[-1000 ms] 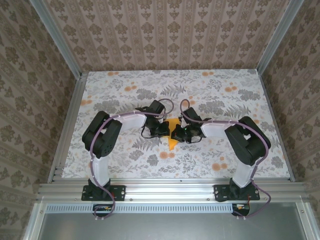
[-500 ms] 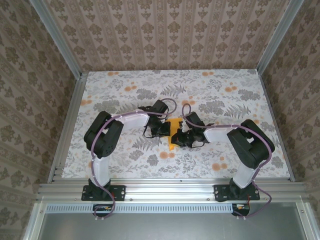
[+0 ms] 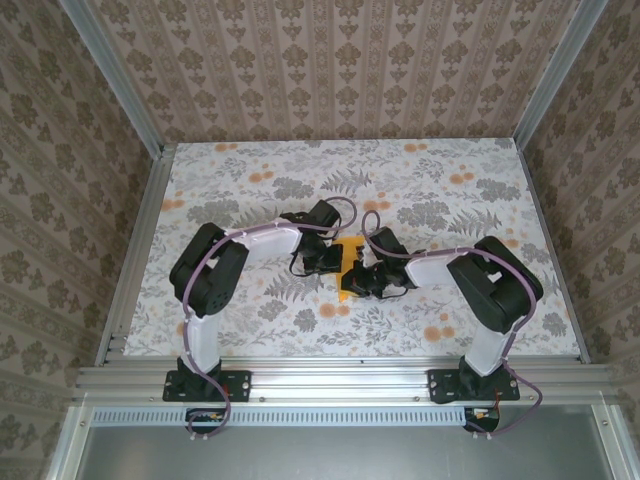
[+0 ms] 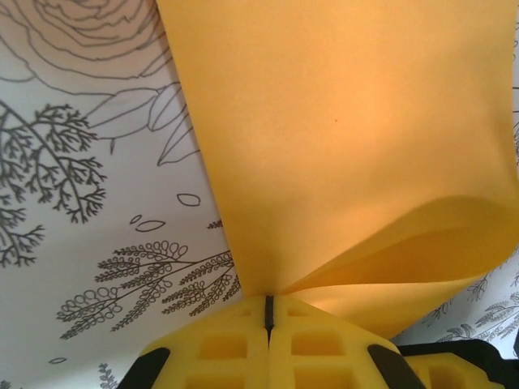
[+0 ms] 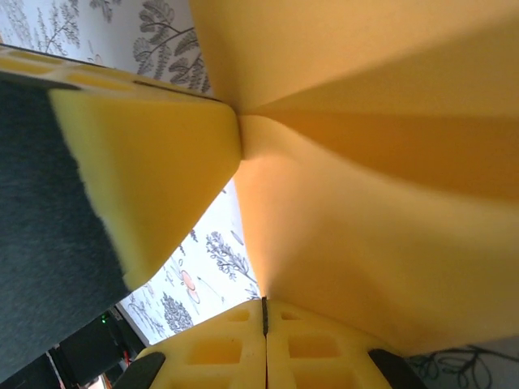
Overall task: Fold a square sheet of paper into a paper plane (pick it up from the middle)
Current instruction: Third fold the triangle at the center of the table.
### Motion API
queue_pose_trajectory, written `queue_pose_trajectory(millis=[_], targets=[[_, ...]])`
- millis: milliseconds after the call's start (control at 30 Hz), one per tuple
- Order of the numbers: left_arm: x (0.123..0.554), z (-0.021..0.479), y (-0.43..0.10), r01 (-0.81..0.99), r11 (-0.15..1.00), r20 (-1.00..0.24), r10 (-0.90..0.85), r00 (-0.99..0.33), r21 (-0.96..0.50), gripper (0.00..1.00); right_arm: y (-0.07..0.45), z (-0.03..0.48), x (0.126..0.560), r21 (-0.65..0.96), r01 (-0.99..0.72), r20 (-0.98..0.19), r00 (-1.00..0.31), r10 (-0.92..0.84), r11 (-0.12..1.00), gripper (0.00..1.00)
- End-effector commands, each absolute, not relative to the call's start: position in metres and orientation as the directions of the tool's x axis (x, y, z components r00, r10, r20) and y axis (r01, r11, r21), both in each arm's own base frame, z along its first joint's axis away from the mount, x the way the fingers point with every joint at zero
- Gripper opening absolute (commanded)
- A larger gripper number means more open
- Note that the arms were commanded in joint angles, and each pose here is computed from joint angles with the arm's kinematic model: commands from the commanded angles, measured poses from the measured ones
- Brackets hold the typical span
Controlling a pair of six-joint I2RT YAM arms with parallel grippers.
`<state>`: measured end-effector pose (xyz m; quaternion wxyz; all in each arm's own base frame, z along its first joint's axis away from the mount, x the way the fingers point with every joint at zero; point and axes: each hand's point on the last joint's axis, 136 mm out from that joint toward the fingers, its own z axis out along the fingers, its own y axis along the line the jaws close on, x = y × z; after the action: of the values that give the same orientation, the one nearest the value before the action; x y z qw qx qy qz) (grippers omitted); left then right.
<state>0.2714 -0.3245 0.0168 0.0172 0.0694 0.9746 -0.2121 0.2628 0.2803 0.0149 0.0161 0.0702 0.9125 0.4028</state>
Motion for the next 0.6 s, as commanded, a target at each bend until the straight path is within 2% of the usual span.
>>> queue_pose_trajectory(millis=[0,333,567], targets=[[0.245,-0.037,-0.272,0.115,0.979,0.066,0.128,-0.990,-0.169,0.00,0.282,0.006,0.258,0.739,0.135,0.054,-0.989,0.141,0.660,0.08],[0.245,-0.039,-0.270,0.116,0.981,0.066,0.127,-0.990,-0.158,0.00,0.283,0.022,0.254,0.766,0.116,0.035,-0.990,0.140,0.633,0.08],[0.246,-0.040,-0.270,0.111,0.981,0.066,0.123,-0.990,-0.156,0.00,0.282,0.017,0.238,0.745,0.120,0.056,-0.992,0.117,0.656,0.08]])
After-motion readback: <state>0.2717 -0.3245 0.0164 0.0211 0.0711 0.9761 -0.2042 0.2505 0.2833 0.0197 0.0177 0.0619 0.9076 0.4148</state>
